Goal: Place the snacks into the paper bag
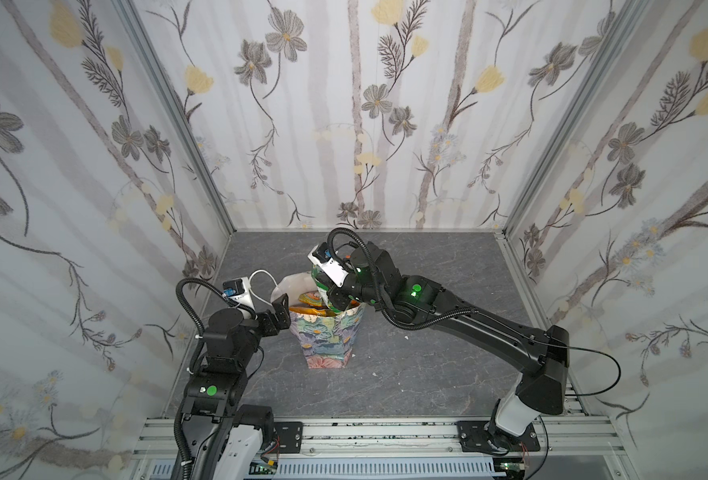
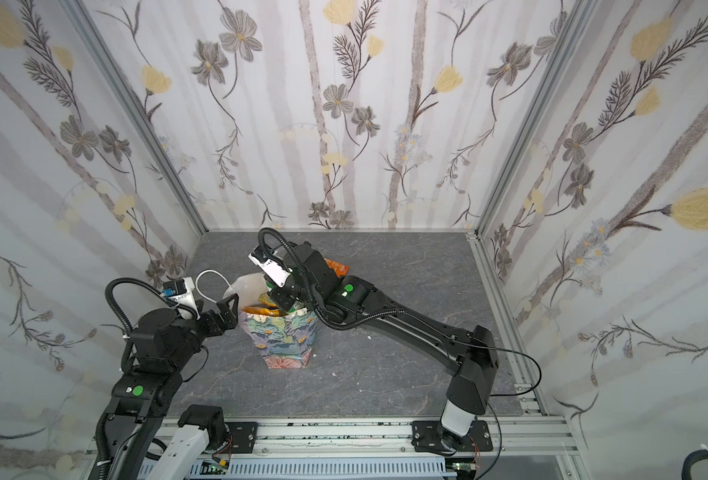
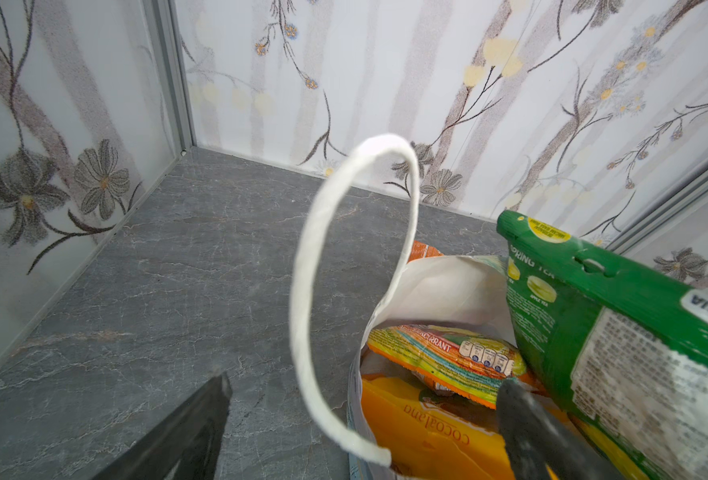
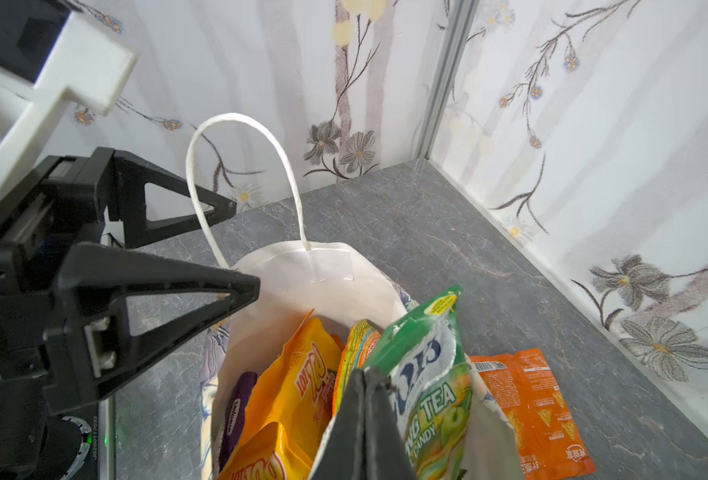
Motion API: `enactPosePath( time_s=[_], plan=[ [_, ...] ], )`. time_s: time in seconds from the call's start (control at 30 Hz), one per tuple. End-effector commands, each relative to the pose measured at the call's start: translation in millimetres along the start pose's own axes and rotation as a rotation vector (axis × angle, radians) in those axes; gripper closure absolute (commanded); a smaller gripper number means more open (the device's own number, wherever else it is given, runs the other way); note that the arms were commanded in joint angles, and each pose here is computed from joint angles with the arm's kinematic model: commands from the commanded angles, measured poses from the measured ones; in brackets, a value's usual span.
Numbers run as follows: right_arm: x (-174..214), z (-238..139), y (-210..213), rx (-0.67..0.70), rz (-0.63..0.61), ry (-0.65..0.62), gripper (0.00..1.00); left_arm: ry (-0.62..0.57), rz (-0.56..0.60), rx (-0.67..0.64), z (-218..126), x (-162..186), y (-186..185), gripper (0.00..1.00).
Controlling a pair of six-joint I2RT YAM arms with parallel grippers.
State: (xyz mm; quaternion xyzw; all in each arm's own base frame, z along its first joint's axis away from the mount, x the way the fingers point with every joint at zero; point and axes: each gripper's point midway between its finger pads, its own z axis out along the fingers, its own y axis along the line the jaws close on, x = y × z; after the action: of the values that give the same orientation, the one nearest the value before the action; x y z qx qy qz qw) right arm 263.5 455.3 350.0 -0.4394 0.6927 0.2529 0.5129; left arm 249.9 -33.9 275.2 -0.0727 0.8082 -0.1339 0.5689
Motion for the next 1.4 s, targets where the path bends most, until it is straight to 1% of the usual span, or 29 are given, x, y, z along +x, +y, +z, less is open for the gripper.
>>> enactPosePath(
  time_s=[0.0, 0.23, 0.33, 0.37, 0.4, 0.43, 0.47, 0.57, 0.6, 0.63, 0.67, 0.7, 0.73, 0.8, 0.83, 0.93, 1.0, 1.03, 1.07, 1.13, 1.17, 1.3, 1.37],
  plan=[
    [-28.2, -11.7, -4.0, 0.02, -0.017, -0.095, 1.0, -0.031, 0.005, -0.002, -1.1, -7.5, -0.3, 0.0],
    [-1.9, -3.9, 2.3, 0.01, -0.034, -0.007, 1.0, -0.035, 0.005, -0.004, -2.2, -7.6, 0.2, 0.0],
    [2.2, -6.2, 6.3, 0.002, -0.036, 0.004, 1.0, -0.032, 0.004, -0.004, -1.6, -7.7, 0.1, 0.0],
    [0.5, -8.3, 6.9, 0.001, -0.036, -0.001, 0.98, -0.032, 0.004, -0.004, -1.5, -7.6, 0.0, 0.0],
    [-0.2, -8.9, 6.8, 0.004, -0.036, -0.003, 0.92, -0.033, 0.005, -0.005, -1.6, -7.9, 0.2, 0.0],
    [-2.9, -11.2, 6.1, 0.008, -0.033, -0.011, 0.81, -0.034, 0.004, -0.005, -1.8, -7.8, 0.2, 0.0],
    [-4.9, -13.6, 5.0, 0.013, -0.03, -0.015, 0.73, -0.035, 0.006, -0.004, -2.1, -7.9, 0.1, 0.0],
    [-11.3, -25.8, 1.2, 0.029, -0.02, -0.025, 0.72, -0.039, 0.008, 0.01, -4.6, -13.9, -4.0, 0.0],
    [-10.8, -29.6, -0.8, 0.039, -0.006, -0.019, 0.72, -0.042, 0.008, 0.012, -8.0, -20.6, -6.6, 0.01],
    [-20.1, -46.1, -4.2, 0.052, 0.013, -0.044, 0.72, -0.044, 0.001, 0.008, -11.7, -29.1, -8.5, 0.02],
    [-22.1, -54.8, -6.6, 0.062, 0.029, -0.054, 0.71, -0.044, -0.005, 0.009, -14.5, -37.2, -11.3, 0.03],
    [-23.6, -65.4, -8.8, 0.072, 0.046, -0.071, 0.71, -0.028, -0.003, 0.036, -15.8, -43.2, -19.0, 0.04],
    [-24.4, -76.7, -11.7, 0.086, 0.065, -0.094, 0.68, -0.009, 0.01, 0.092, -17.8, -51.4, -32.4, 0.09],
    [-18.7, -94.0, -15.5, 0.107, 0.092, -0.125, 0.56, 0.062, 0.012, 0.194, -16.4, -58.2, -55.7, 0.16],
    [-13.8, -101.9, -17.0, 0.115, 0.1, -0.133, 0.51, 0.089, 0.007, 0.25, -18.1, -63.7, -68.4, 0.19],
    [6.2, -113.3, -27.3, 0.174, 0.15, -0.135, 0.49, 0.128, 0.006, 0.338, -22.1, -74.0, -90.2, 0.2],
    [18.9, -112.9, -28.2, 0.181, 0.176, -0.124, 0.48, 0.143, 0.017, 0.34, -21.5, -76.2, -94.9, 0.2],
    [23.9, -111.6, -27.9, 0.179, 0.185, -0.119, 0.45, 0.156, 0.023, 0.345, -20.8, -75.1, -98.2, 0.2],
    [28.6, -110.0, -27.6, 0.179, 0.193, -0.112, 0.42, 0.166, 0.025, 0.351, -20.5, -74.3, -101.4, 0.2],
    [37.8, -105.8, -28.3, 0.189, 0.206, -0.097, 0.41, 0.209, 0.041, 0.384, -20.4, -68.1, -114.8, 0.23],
    [41.9, -104.1, -30.6, 0.203, 0.213, -0.093, 0.41, 0.203, 0.056, 0.375, -24.1, -72.9, -118.7, 0.23],
    [50.6, -93.5, -28.1, 0.185, 0.235, -0.097, 0.4, 0.162, 0.135, 0.184, -32.6, -93.0, -99.4, 0.19],
    [53.0, -86.6, -26.5, 0.178, 0.235, -0.092, 0.42, 0.185, 0.148, 0.187, -31.7, -92.8, -101.7, 0.19]
  ],
)
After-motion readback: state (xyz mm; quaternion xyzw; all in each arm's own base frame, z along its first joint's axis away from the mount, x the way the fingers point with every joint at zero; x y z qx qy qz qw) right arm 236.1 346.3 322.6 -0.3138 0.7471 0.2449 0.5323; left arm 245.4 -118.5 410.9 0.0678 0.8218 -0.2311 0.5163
